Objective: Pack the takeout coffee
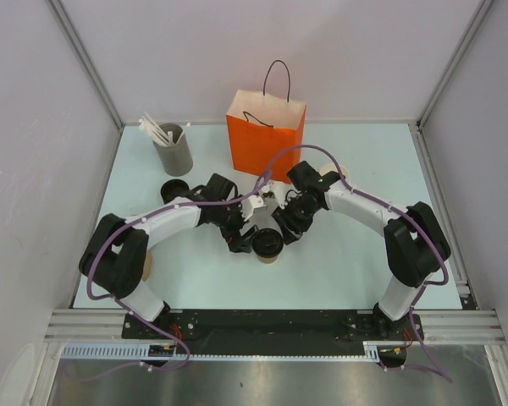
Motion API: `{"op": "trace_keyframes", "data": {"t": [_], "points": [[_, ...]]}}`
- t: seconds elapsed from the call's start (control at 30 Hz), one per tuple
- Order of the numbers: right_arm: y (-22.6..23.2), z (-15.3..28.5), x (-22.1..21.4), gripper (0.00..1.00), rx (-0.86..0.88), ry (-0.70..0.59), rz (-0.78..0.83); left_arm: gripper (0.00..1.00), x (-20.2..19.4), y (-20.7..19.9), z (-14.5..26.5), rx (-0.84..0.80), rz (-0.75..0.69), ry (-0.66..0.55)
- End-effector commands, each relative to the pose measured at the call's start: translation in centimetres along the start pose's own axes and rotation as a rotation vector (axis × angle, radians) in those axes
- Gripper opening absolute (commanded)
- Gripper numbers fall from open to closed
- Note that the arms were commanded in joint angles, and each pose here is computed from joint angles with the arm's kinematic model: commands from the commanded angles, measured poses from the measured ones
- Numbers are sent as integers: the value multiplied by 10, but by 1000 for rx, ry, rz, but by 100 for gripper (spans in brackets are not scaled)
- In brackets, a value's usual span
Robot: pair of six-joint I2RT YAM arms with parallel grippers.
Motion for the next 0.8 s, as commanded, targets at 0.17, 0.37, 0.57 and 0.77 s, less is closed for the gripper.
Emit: {"op": "trace_keyframes", "data": {"t": [0.17,0.37,0.57,0.77], "points": [[20,8,-10,49,74,11,-1,99,37,20,1,87,-21,-82],[23,9,-13,49,69,19,-2,99,51,27,-1,89,-14,-103],[-3,33,-11,50,-7,-59,-50,99,56,23,10,85,-47,-139],[0,54,-9,50,-25,-113,-39,99,47,16,24,74,-80,-153]]}}
Point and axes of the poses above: each gripper's point midway between its finger pads, its own z axis back along the fingers, its own y axis along the line the jaws close on, x = y × z, the point moved 5 cm from there along z, back along the fingers
